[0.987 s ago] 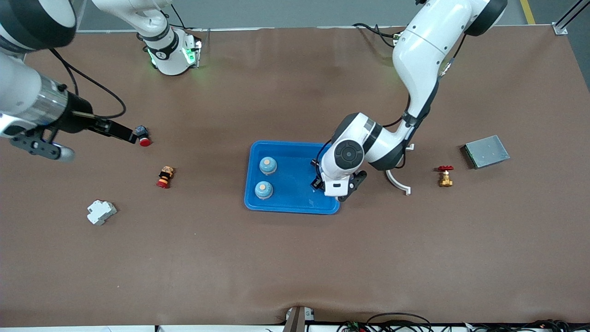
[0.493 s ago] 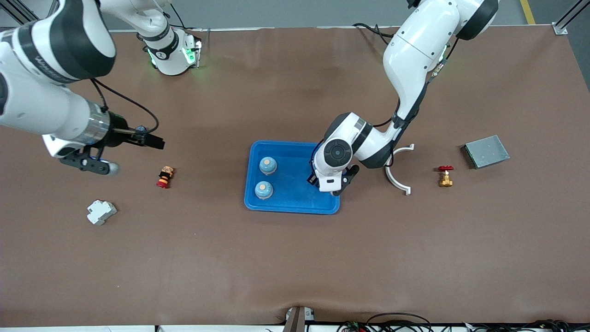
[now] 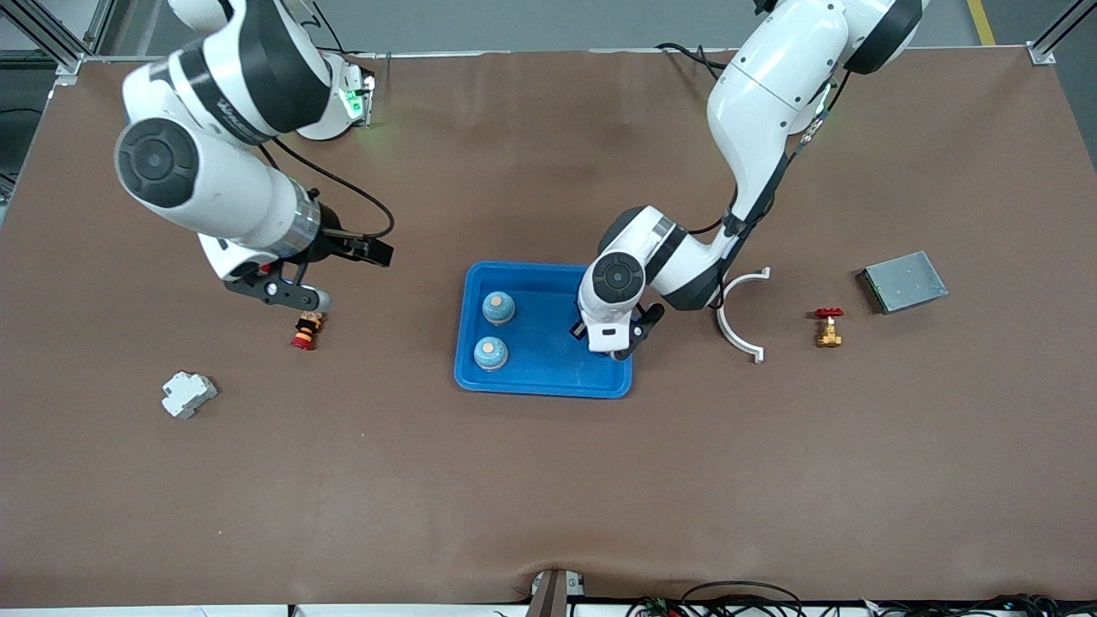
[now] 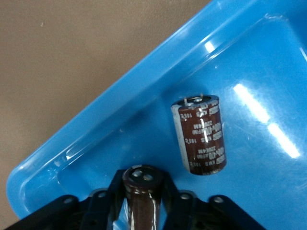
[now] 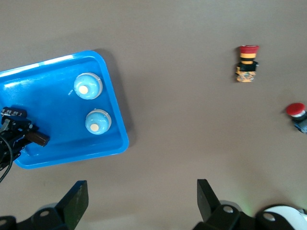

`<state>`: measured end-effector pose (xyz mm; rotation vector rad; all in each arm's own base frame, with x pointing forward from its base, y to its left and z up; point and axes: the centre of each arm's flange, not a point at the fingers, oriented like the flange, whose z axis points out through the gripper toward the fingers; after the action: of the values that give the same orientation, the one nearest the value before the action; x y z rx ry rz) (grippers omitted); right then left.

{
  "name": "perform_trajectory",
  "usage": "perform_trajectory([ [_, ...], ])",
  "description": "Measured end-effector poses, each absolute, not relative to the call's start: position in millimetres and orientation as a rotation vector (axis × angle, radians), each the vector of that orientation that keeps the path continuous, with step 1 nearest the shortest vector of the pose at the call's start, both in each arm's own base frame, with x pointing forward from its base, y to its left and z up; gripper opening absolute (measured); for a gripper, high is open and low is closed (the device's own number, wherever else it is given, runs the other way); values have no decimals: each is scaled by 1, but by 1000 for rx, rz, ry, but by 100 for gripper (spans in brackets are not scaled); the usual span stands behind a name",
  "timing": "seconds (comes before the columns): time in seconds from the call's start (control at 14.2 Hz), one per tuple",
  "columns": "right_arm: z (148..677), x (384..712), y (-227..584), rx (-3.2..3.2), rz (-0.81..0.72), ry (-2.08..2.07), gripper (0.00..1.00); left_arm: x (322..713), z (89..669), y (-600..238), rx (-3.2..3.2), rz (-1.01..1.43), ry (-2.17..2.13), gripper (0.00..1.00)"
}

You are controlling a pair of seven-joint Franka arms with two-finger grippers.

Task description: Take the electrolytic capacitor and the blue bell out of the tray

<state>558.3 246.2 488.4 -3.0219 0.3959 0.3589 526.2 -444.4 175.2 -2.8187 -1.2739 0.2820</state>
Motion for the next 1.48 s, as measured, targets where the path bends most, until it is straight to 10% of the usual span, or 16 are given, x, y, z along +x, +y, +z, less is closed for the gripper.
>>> perform_trajectory([
  [1.48, 318, 523, 379, -3049, 185, 359, 100, 630, 350, -213, -2863, 271, -937, 33],
])
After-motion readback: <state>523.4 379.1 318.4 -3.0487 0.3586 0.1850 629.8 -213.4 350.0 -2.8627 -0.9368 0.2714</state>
